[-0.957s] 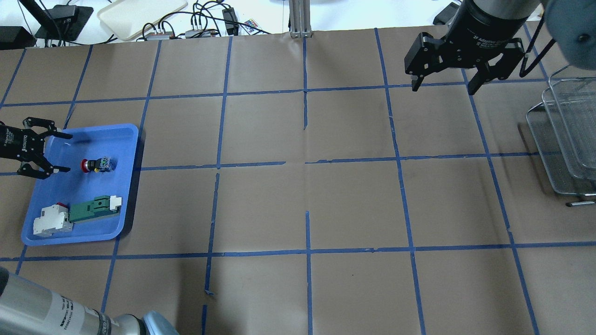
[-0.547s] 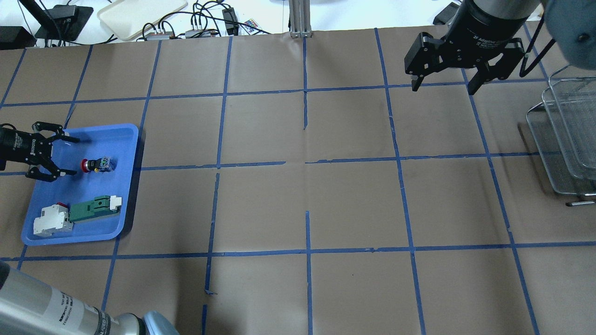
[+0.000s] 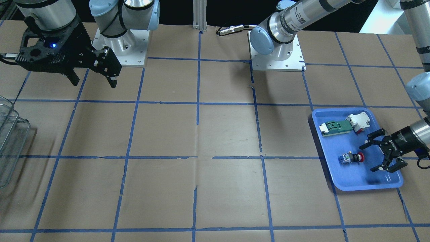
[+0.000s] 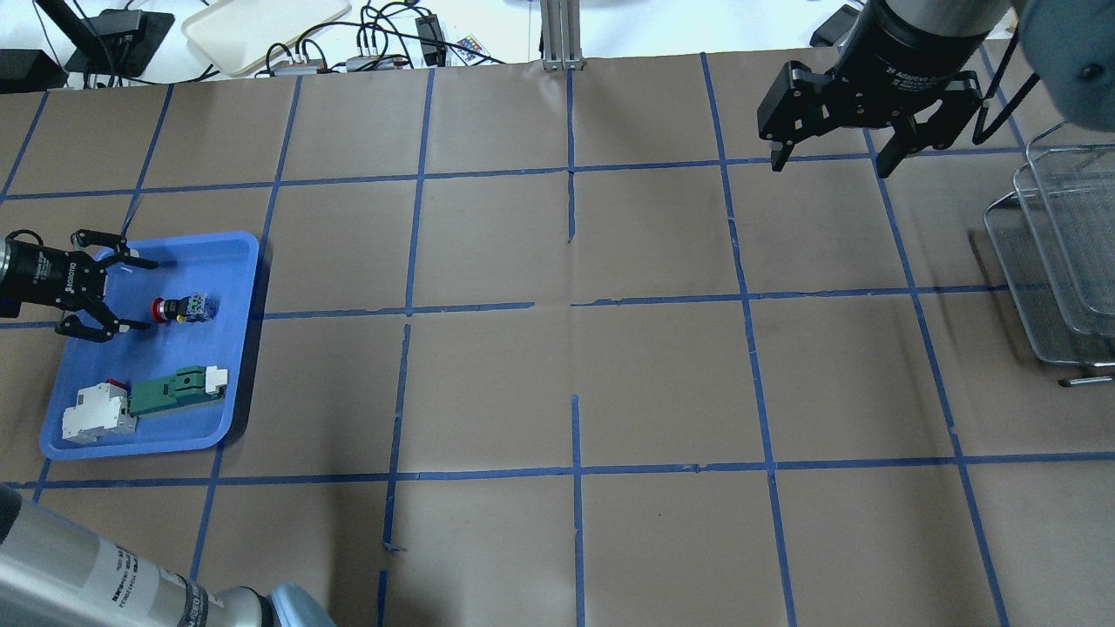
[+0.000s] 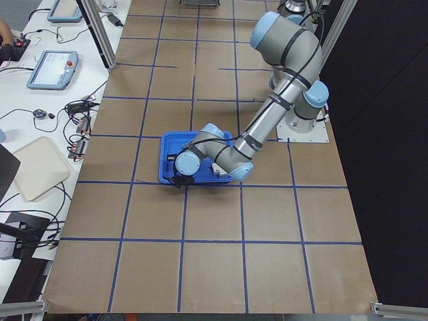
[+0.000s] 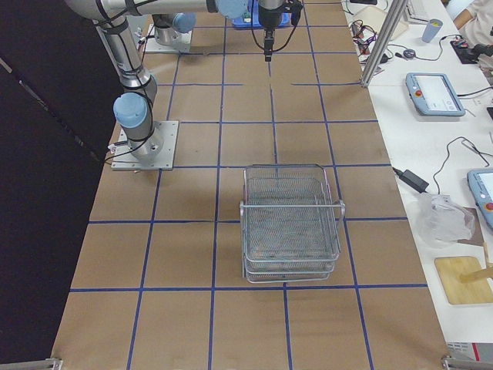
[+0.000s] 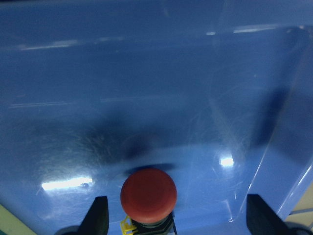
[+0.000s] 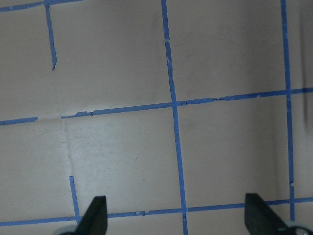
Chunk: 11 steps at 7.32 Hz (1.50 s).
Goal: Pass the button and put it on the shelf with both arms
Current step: 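Move the left gripper low toward the red push button in the tray, then close the left gripper on the red push button's base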
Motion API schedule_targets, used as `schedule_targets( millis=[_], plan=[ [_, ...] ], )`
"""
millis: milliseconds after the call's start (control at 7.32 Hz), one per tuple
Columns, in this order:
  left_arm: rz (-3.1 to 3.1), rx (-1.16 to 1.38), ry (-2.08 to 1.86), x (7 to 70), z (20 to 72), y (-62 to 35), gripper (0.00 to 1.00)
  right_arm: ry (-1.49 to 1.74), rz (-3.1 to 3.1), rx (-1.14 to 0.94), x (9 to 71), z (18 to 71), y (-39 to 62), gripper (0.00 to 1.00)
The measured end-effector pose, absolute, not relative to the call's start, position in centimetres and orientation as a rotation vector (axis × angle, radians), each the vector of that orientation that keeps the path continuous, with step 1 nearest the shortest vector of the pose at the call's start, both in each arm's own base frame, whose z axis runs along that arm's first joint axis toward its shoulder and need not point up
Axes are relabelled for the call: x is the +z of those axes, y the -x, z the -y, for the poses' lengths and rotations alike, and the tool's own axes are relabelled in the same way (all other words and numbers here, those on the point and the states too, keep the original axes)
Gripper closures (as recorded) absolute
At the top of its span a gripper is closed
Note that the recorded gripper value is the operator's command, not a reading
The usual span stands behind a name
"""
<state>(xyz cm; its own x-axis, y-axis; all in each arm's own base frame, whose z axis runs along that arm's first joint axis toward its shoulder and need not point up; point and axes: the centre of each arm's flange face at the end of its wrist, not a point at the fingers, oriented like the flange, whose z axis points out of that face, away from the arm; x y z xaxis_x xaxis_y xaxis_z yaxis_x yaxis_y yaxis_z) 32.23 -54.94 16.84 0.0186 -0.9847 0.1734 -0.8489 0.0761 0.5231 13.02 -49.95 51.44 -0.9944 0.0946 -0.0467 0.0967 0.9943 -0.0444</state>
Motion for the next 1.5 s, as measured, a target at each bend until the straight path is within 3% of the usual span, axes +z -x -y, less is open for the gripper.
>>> schedule_targets(
  millis=[273,1094,1230,1367,1504],
  plan=[
    [1.887,-0.366,-1.785,16.5,54.8,-32.0,0.00,-0.148,-3.093,-0.072,51.4,50.0,-13.0,0.00],
    [1.883,-0.423,-1.771,14.7,54.5,-31.7,0.18,-0.149,-3.096,-0.070,51.4,50.0,-13.0,0.00],
    [1.876,-0.443,-1.772,14.6,54.4,-31.6,0.28,-0.149,-3.095,-0.070,51.4,50.0,-13.0,0.00],
    [1.870,-0.462,-1.773,14.6,54.3,-31.4,0.58,-0.148,-3.094,-0.071,51.4,50.0,-13.0,0.00],
    [1.868,-0.472,-1.773,14.5,54.2,-31.4,0.96,-0.148,-3.093,-0.072,51.4,50.0,-13.0,0.00]
  ],
)
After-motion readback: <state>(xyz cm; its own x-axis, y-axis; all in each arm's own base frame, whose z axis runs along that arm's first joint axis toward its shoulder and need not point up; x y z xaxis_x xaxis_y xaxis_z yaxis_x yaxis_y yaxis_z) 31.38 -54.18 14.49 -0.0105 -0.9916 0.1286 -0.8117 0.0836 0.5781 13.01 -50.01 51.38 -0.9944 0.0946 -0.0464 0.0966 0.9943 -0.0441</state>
